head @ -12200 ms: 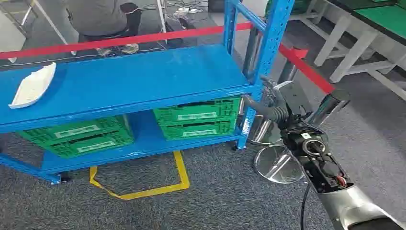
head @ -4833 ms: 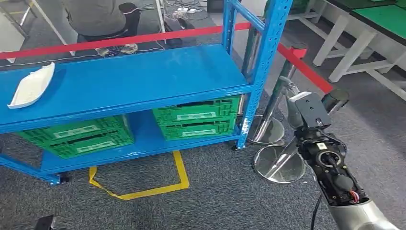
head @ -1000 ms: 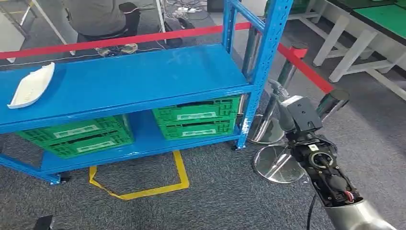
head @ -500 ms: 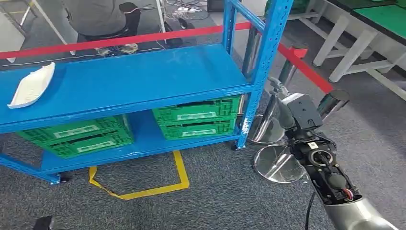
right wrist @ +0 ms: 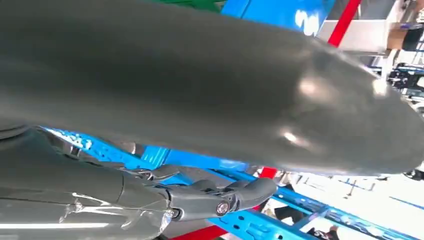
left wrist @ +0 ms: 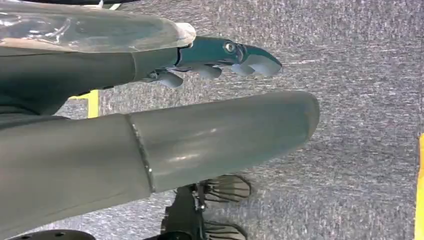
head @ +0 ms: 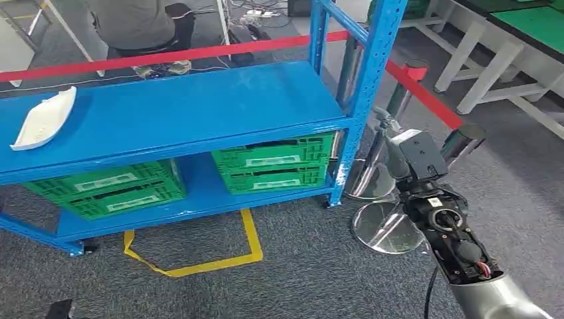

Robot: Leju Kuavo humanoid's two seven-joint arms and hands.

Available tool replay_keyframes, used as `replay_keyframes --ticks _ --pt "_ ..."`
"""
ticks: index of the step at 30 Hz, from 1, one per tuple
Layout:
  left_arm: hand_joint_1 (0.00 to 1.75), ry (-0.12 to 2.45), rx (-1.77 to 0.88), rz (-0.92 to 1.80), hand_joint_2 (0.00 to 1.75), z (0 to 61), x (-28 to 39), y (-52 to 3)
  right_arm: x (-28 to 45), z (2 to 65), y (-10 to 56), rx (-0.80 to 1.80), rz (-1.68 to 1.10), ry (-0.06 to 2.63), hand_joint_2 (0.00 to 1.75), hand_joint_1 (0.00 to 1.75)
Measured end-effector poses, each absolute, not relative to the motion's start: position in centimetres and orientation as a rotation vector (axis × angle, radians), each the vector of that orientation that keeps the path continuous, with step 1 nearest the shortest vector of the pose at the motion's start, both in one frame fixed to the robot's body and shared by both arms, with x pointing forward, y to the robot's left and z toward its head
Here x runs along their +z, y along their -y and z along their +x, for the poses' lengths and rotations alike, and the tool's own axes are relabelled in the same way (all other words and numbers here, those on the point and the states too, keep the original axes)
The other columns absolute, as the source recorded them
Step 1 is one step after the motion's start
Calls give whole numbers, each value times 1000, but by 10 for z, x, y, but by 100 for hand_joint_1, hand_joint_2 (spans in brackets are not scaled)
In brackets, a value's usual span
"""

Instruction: Take the parts from the cabinet and place them on the table.

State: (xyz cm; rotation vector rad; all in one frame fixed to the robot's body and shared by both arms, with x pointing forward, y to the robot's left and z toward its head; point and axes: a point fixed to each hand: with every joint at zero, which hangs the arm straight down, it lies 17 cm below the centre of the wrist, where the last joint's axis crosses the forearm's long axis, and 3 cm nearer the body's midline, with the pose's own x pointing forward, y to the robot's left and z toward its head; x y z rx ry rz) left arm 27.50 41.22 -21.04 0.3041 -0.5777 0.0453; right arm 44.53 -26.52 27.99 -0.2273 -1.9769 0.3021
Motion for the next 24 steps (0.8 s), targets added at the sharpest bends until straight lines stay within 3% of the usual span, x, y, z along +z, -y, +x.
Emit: replay_keyframes --ticks 24 --pt "0 582 34 320 0 276 -210 -412 274 443 270 290 -239 1960 0 0"
